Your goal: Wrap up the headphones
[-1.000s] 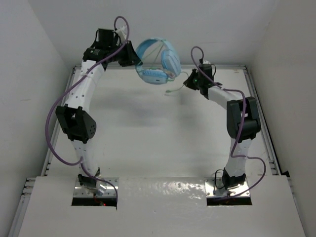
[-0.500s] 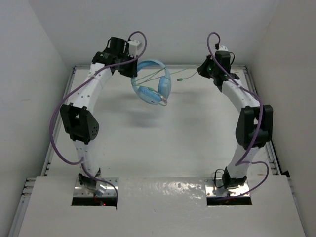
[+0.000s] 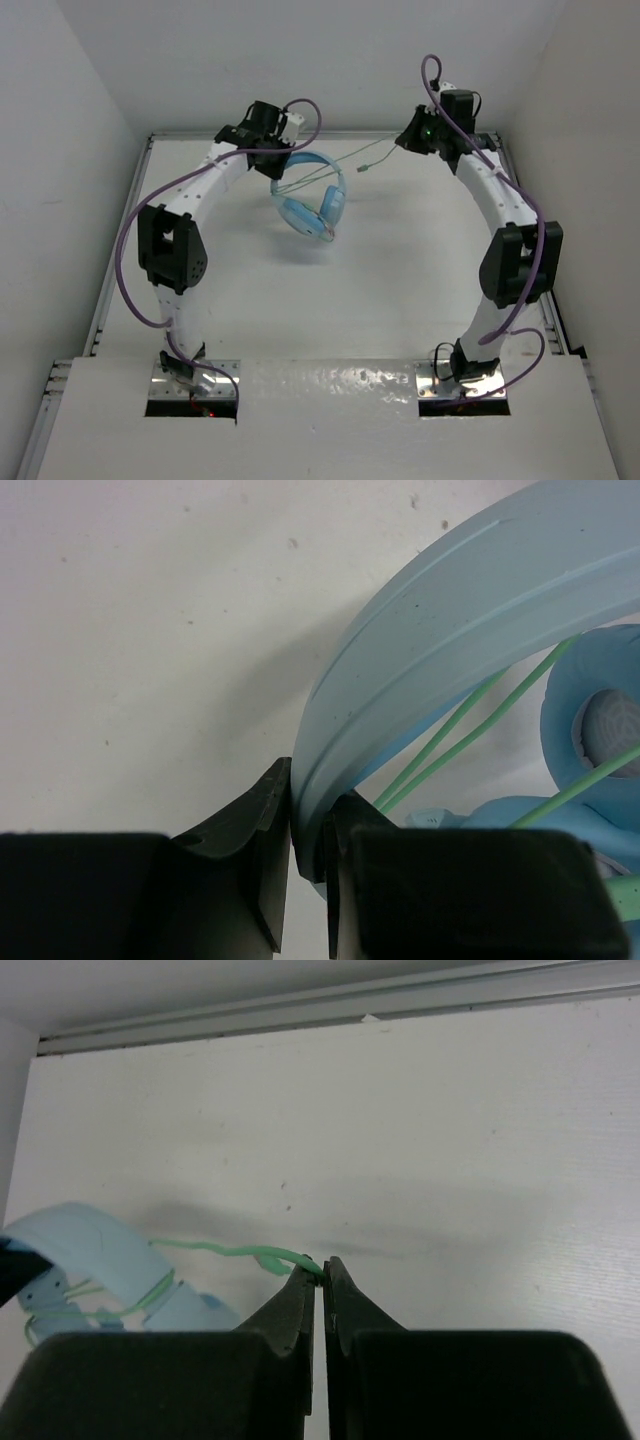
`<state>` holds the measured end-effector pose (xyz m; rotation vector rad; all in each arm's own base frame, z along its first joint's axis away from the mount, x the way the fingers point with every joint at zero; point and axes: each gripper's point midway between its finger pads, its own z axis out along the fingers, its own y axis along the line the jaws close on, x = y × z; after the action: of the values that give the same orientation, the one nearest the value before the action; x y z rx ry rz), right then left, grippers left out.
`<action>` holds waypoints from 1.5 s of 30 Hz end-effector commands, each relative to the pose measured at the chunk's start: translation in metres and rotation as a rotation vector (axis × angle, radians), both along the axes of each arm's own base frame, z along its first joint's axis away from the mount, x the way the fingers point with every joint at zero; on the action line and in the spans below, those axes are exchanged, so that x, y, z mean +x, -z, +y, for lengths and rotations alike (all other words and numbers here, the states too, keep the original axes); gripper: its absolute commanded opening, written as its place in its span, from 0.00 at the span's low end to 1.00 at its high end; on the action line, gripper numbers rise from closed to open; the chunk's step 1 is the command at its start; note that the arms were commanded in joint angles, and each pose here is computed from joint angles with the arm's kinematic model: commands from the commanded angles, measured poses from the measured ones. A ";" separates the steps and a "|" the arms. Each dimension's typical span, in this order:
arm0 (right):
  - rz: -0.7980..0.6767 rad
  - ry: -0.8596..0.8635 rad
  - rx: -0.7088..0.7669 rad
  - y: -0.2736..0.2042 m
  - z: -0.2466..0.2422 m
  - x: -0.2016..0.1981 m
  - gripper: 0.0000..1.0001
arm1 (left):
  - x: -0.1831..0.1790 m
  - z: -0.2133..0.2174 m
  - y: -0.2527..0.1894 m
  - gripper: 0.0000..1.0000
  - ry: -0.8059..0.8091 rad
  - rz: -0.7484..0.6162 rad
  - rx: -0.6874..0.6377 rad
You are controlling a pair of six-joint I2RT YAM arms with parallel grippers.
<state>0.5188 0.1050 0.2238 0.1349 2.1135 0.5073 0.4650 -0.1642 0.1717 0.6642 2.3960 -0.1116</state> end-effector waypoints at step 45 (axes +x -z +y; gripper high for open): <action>-0.168 -0.397 0.415 -0.031 0.315 -0.131 0.00 | 0.051 -0.001 -0.101 0.00 -0.447 -0.104 -0.474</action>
<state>0.4039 0.4106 0.2338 -0.0587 1.9567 1.1086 0.4912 -0.1520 0.2170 0.0762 2.4160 -0.1940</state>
